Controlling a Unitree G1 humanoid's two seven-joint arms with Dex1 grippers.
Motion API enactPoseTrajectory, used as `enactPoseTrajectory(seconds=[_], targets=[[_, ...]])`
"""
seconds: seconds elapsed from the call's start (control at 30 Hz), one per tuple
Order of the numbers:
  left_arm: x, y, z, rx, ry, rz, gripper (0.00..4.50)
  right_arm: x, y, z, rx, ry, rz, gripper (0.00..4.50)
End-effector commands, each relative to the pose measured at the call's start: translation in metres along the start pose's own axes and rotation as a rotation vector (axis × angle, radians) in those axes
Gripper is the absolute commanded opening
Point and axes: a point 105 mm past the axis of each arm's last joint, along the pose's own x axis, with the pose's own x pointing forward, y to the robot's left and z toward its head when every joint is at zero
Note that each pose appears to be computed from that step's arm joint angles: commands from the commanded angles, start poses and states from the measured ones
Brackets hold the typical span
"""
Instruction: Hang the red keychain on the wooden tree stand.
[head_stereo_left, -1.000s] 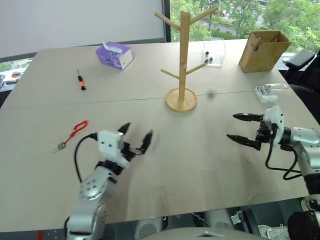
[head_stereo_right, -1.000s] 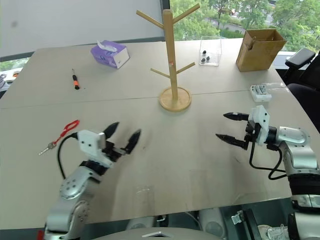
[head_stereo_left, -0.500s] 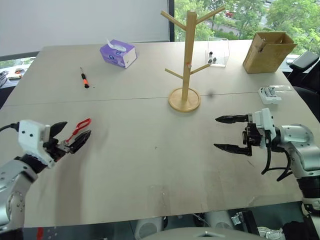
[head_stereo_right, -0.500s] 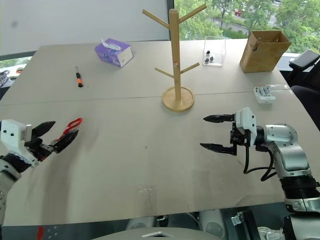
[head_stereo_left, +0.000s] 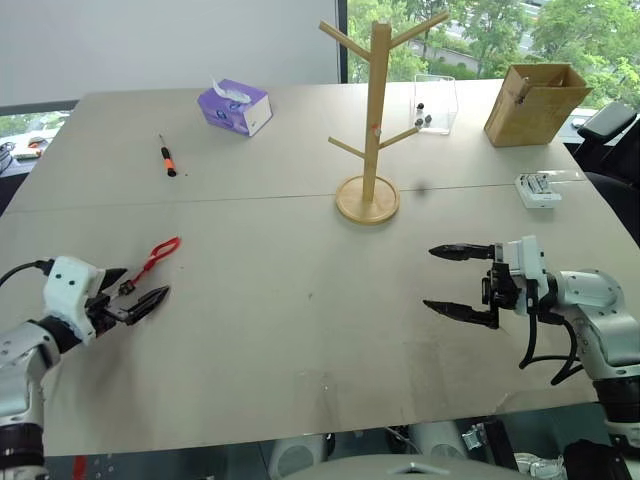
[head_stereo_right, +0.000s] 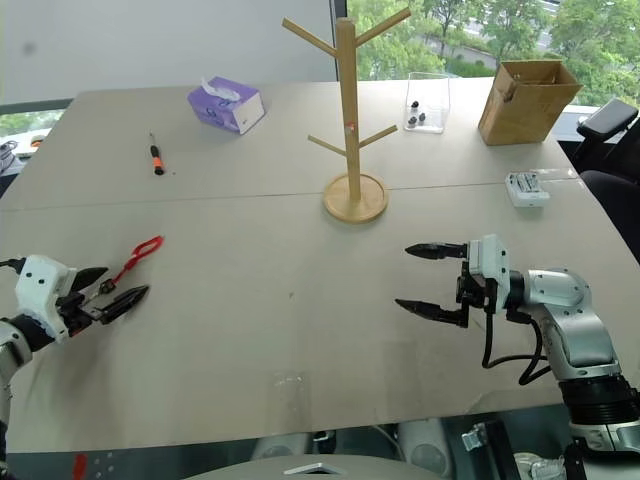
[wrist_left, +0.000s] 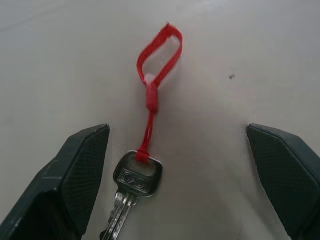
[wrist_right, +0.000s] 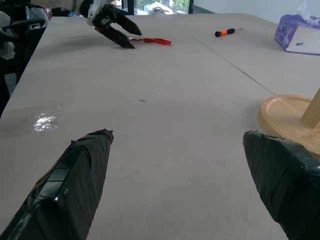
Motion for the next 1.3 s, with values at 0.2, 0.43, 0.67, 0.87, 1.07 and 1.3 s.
enactPoseTrajectory(seconds=[0.2, 0.43, 0.67, 0.87, 1.07, 1.3], targets=[[0.02, 0.008, -0.005, 0.003, 0.031, -0.009, 4.5, -0.002, -0.002, 0.012, -0.056, -0.019, -0.048, 4.46], [0.022, 0.001, -0.017, -0.164, 0.056, -0.073, 4.5, -0.006, -0.003, 0.012, -0.06, -0.005, -0.074, 4.46], [0.019, -0.004, -0.02, -0.21, 0.073, -0.085, 4.5, -0.008, -0.007, 0.013, -0.057, -0.009, -0.091, 4.46], [0.016, -0.008, -0.021, -0.2, 0.091, -0.093, 4.25, -0.007, -0.012, 0.015, -0.055, -0.018, -0.097, 4.49], [0.015, -0.009, -0.021, -0.184, 0.099, -0.091, 2.06, -0.006, -0.013, 0.015, -0.057, -0.019, -0.097, 4.5], [0.014, -0.009, -0.02, -0.193, 0.096, -0.083, 0.04, -0.007, -0.014, 0.016, -0.058, -0.019, -0.104, 4.5]])
